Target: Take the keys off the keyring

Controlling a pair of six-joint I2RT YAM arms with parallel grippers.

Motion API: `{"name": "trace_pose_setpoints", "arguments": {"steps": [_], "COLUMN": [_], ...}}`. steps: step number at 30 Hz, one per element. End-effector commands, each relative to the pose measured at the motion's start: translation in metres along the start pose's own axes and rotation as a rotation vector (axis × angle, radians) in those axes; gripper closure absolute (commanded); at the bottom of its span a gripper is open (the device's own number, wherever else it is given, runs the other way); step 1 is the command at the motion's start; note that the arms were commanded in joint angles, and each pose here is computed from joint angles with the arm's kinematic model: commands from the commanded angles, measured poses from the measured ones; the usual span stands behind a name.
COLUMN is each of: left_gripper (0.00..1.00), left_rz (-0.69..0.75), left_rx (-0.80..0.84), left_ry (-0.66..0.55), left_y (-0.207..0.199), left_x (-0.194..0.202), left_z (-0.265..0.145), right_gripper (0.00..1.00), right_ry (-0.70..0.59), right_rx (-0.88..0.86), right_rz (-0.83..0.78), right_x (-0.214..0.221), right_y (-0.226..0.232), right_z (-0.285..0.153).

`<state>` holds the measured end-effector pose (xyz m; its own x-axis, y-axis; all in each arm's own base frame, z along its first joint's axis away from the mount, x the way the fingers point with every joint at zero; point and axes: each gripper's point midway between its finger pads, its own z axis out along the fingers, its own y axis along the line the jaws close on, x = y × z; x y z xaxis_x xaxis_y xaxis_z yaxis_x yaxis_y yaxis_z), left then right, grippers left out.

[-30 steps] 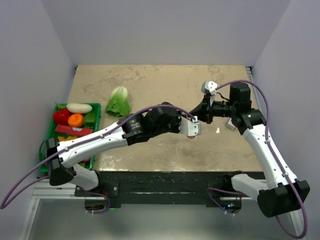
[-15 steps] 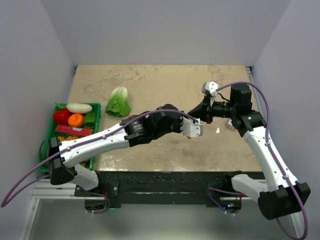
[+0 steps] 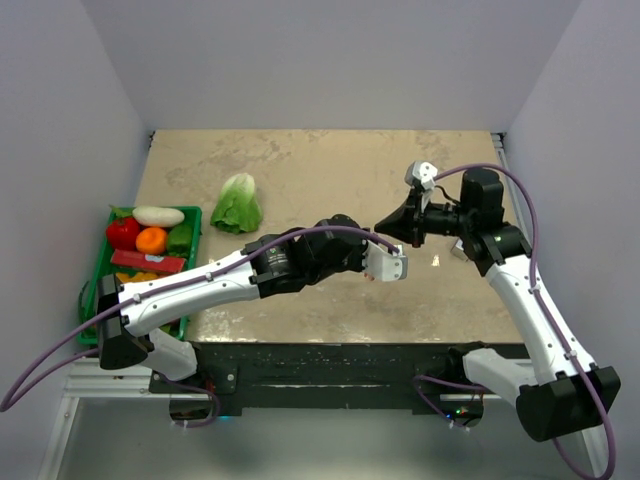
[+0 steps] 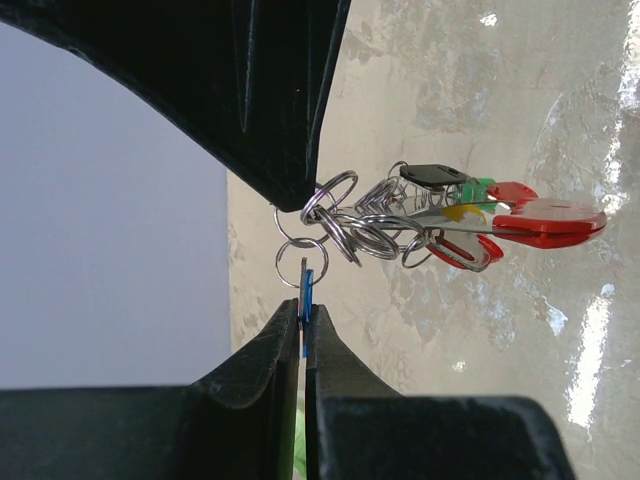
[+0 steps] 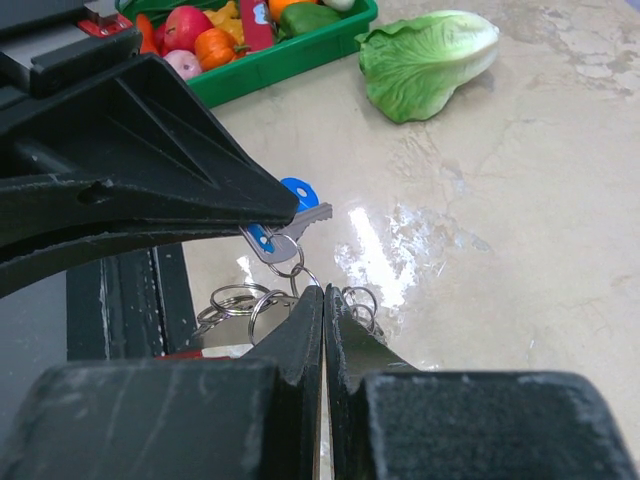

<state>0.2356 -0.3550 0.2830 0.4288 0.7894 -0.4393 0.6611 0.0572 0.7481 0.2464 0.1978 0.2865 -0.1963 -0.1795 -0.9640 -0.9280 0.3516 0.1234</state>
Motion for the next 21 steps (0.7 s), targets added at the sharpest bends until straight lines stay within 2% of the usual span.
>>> {"name": "trace_pose_setpoints", "arguments": {"steps": [1, 9, 16, 21], "left_gripper": [1.00, 1.00, 1.00, 1.00], "left_rz": [-0.034, -0.039, -0.009, -0.010], "left_rx": [-0.011, 0.001, -0.031, -0.038], "left_ry": [-0.016, -0.025, -0.014, -0.027], "left_y": [0.008, 0.006, 0.015, 0.021], "left_x": [-0.003, -0.006, -0.007, -0.014], "left_z": [-0.014, -0.014, -0.012, -0.010], "right_gripper": [1.00, 1.00, 1.00, 1.00], "right_ry": [-0.076, -0.122, -0.080, -0.085], "right_rx": [0.073, 0.019, 0.036, 0.033], "right_rz": [-0.069, -0.015, -0.022, 0.029], "right_x": [-0.031, -0.038, -0.025, -0.017], "right_y": [-0.011, -0.008, -0.011, -0.010], "right_z": [-0.009, -0.007, -0.006, -0.003]}}
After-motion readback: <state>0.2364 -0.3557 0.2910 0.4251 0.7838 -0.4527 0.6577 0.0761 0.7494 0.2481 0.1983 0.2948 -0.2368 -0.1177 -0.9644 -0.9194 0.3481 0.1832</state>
